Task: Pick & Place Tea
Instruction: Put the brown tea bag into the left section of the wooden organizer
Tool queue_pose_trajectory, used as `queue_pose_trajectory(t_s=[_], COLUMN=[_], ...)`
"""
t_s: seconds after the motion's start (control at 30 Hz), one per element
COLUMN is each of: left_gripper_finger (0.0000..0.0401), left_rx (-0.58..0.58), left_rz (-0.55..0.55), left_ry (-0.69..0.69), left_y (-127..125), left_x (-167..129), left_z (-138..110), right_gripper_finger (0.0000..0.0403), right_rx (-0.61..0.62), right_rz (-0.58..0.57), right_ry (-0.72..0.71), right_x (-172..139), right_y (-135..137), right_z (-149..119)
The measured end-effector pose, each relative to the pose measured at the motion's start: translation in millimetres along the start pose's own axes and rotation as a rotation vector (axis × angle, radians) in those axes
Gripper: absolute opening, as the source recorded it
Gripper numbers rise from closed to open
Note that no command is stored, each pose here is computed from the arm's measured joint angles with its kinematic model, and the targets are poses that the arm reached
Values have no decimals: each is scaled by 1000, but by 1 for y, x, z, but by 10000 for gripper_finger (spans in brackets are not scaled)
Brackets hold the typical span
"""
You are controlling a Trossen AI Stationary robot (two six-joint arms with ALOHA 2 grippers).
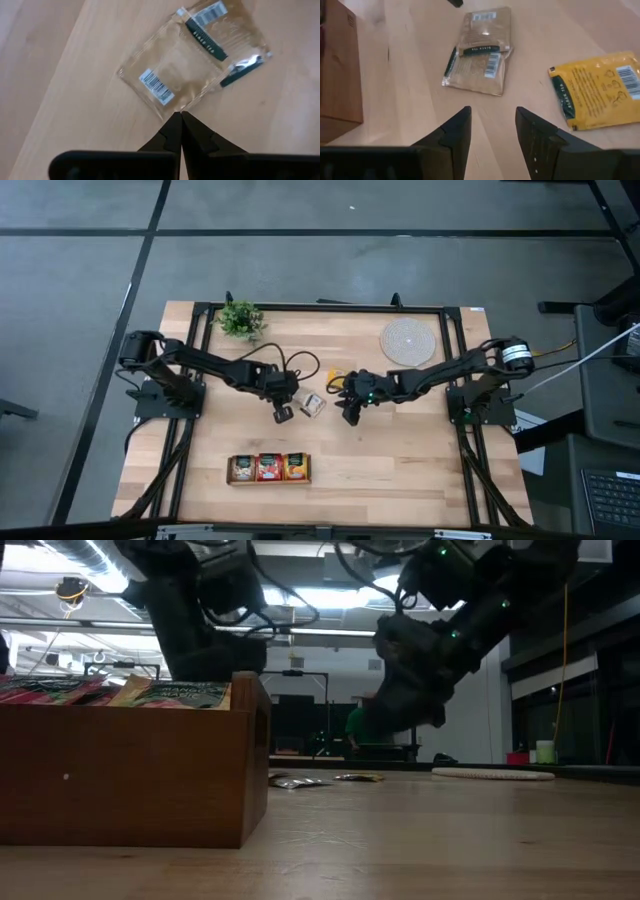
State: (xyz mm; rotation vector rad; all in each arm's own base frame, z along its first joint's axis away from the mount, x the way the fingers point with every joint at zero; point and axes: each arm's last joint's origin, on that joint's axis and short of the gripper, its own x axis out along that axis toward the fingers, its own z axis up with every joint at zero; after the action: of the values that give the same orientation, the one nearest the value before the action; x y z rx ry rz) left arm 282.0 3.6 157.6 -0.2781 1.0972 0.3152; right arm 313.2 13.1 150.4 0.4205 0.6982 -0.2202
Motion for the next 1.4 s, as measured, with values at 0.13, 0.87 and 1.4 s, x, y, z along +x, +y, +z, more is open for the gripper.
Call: queue_pose_trajectory(t_s=[0.13, 0.87, 1.4], left_gripper_finger=[2, 4, 3], left_rx=[-6, -77, -76], left_rz=[23, 9, 9], left_ry=[52, 48, 34], left_y=[3, 12, 12], left_x=[14, 30, 31], left_z=[-7, -18, -16], right_gripper_finger=[155, 155, 155], right_rx=[0, 184, 257], right_rz=[-8, -1, 122], right_ry=[15, -150, -41], right_x=[4, 10, 83], right_y=[-1, -11, -32], right_z=[-3, 15, 13])
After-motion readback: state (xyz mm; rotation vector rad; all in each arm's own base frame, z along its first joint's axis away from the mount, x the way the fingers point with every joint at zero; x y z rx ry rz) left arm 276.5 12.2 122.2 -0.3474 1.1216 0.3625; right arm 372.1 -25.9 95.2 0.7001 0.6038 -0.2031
